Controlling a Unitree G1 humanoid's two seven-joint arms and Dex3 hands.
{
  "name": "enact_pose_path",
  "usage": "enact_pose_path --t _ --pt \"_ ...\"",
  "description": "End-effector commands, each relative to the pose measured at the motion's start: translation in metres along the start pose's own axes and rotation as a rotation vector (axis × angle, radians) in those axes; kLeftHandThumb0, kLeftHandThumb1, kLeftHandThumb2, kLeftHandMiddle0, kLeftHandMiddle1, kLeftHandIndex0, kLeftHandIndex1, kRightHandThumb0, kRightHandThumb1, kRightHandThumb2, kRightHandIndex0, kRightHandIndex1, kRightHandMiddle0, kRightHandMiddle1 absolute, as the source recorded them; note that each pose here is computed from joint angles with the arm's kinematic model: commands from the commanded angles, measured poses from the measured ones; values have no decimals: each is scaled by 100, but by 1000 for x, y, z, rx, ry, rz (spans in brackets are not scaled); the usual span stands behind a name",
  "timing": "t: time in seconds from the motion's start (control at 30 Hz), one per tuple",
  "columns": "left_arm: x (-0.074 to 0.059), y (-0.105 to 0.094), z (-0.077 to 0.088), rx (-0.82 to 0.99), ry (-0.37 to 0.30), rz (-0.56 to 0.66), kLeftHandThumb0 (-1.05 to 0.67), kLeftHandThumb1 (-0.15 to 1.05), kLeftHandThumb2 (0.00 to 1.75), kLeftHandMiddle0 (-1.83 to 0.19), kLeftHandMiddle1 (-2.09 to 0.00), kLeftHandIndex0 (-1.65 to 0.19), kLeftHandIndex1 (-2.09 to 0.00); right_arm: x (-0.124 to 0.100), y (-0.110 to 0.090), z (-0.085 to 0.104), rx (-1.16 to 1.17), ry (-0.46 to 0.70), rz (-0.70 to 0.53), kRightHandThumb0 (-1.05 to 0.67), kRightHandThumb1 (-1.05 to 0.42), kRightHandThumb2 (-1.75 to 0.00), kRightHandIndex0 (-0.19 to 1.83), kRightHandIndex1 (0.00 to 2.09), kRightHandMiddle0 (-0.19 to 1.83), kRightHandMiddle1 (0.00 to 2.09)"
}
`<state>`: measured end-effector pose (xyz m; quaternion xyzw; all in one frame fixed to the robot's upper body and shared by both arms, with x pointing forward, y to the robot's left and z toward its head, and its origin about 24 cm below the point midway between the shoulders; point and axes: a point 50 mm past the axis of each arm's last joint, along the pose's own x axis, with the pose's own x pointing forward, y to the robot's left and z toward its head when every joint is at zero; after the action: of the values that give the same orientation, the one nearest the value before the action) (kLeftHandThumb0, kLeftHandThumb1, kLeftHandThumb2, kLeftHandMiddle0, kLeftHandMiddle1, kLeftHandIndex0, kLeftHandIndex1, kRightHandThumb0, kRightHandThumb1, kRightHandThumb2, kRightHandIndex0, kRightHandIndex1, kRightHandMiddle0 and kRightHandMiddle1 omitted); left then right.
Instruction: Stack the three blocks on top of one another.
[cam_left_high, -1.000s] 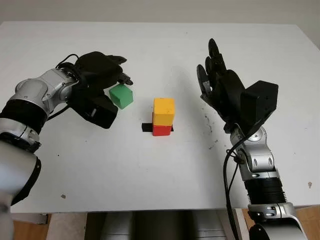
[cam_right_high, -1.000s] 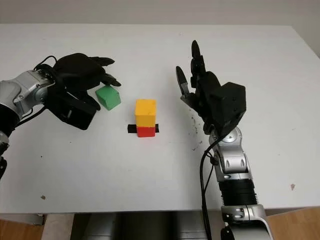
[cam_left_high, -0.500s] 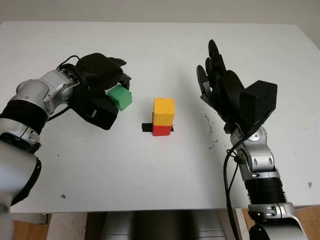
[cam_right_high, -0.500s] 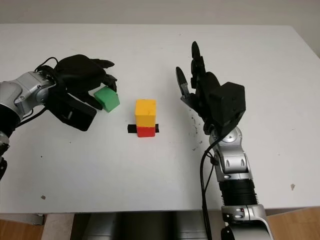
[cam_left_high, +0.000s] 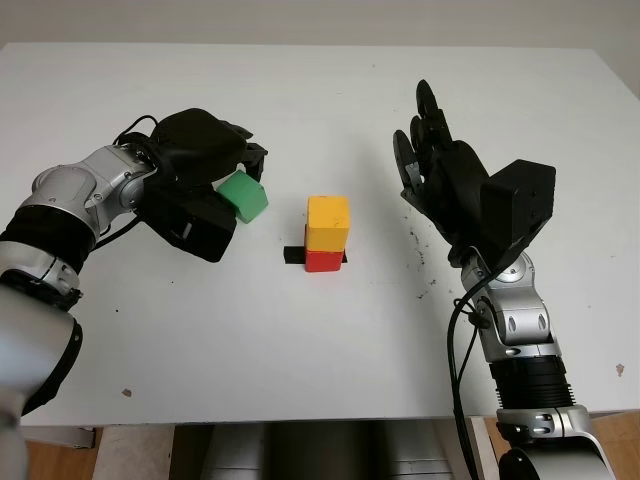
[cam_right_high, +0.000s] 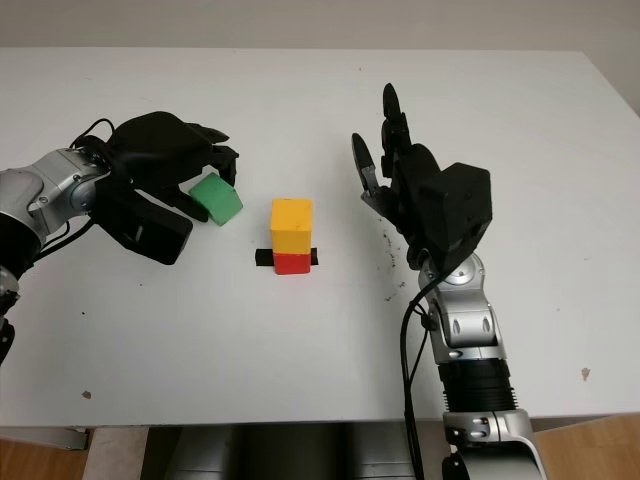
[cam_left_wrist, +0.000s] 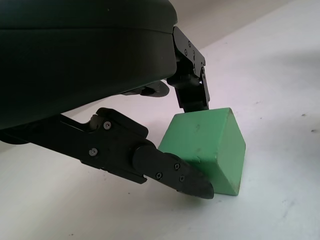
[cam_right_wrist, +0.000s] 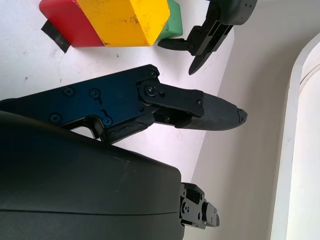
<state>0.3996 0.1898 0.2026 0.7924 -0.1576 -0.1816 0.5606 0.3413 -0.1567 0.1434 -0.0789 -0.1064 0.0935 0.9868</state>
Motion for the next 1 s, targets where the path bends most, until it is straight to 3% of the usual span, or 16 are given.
enact_pose_path --t 0.0,0.23,0.47,0.73,0.97 --pt "-3 0 -5 -59 21 19 -40 98 5 -33 -6 -38 -133 -1 -1 3 -2 -14 -3 -65 -105 -61 -19 0 -19 0" --pt "-10 8 -15 -419 58 112 -41 99 6 -30 -5 -32 -149 -1 -1 3 -4 -7 -1 -66 -105 -60 -19 0 -19 0" --pt "-25 23 -21 -762 -24 205 -42 103 6 -26 -4 -26 -158 0 1 2 7 -5 5 -68 -105 -59 -19 0 -19 1" --pt "-39 27 -19 -1005 -96 236 -44 103 5 -27 -5 -28 -169 1 2 2 6 1 4 -68 -105 -58 -19 0 -19 2" --pt "-48 24 -10 -1295 -157 292 -45 101 5 -29 -6 -33 -154 0 3 2 6 1 10 -68 -105 -59 -19 0 -19 1"
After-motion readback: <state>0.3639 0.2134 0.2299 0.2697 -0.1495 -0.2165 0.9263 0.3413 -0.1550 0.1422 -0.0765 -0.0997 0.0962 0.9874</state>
